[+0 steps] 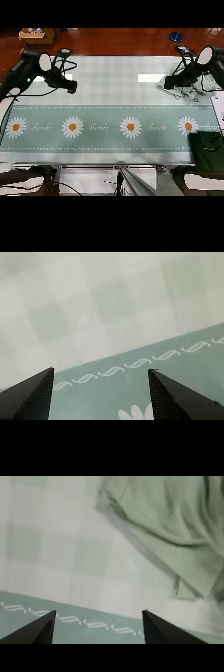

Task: Fold the shirts.

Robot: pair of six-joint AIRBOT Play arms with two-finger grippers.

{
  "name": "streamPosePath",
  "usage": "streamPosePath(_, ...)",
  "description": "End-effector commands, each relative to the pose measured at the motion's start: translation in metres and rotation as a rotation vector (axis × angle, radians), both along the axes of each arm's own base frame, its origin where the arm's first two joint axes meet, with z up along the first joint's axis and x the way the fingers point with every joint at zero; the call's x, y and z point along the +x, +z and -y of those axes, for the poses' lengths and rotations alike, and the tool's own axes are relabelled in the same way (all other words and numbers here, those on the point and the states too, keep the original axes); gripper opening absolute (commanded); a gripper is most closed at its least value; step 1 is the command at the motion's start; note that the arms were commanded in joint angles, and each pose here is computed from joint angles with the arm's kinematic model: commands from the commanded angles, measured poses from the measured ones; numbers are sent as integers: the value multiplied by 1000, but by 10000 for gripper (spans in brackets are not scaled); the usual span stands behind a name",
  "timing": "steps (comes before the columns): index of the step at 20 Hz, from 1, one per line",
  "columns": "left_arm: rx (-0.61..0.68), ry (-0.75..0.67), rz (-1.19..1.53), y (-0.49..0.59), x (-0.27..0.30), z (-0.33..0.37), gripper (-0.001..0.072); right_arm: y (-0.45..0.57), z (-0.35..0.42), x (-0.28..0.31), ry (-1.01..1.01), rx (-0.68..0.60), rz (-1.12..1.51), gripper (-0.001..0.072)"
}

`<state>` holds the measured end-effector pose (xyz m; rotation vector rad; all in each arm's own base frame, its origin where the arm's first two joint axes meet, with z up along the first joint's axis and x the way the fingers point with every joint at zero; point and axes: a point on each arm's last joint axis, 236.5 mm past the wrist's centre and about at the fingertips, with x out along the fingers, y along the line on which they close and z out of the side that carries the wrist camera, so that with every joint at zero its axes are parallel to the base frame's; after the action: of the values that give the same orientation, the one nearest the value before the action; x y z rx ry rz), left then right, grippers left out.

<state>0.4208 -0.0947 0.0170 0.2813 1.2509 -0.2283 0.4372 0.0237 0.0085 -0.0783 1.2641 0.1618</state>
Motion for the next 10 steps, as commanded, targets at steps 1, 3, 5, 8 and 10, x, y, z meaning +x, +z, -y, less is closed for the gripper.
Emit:
streamPosePath(1,73,10,170,56,37,-20,695,31,27,45,40,-140,205,605)
streamPosePath(3,59,31,233,85,49,-25,695,83,92,73,-83,-403,364,605)
streamPosePath(5,54,39,250,94,51,-27,695,139,143,93,-232,-502,544,605)
streamPosePath(8,67,45,186,84,39,-30,695,153,197,96,-352,-465,628,603)
streamPosePath(10,75,49,149,80,32,-32,695,118,236,76,-444,-454,504,604)
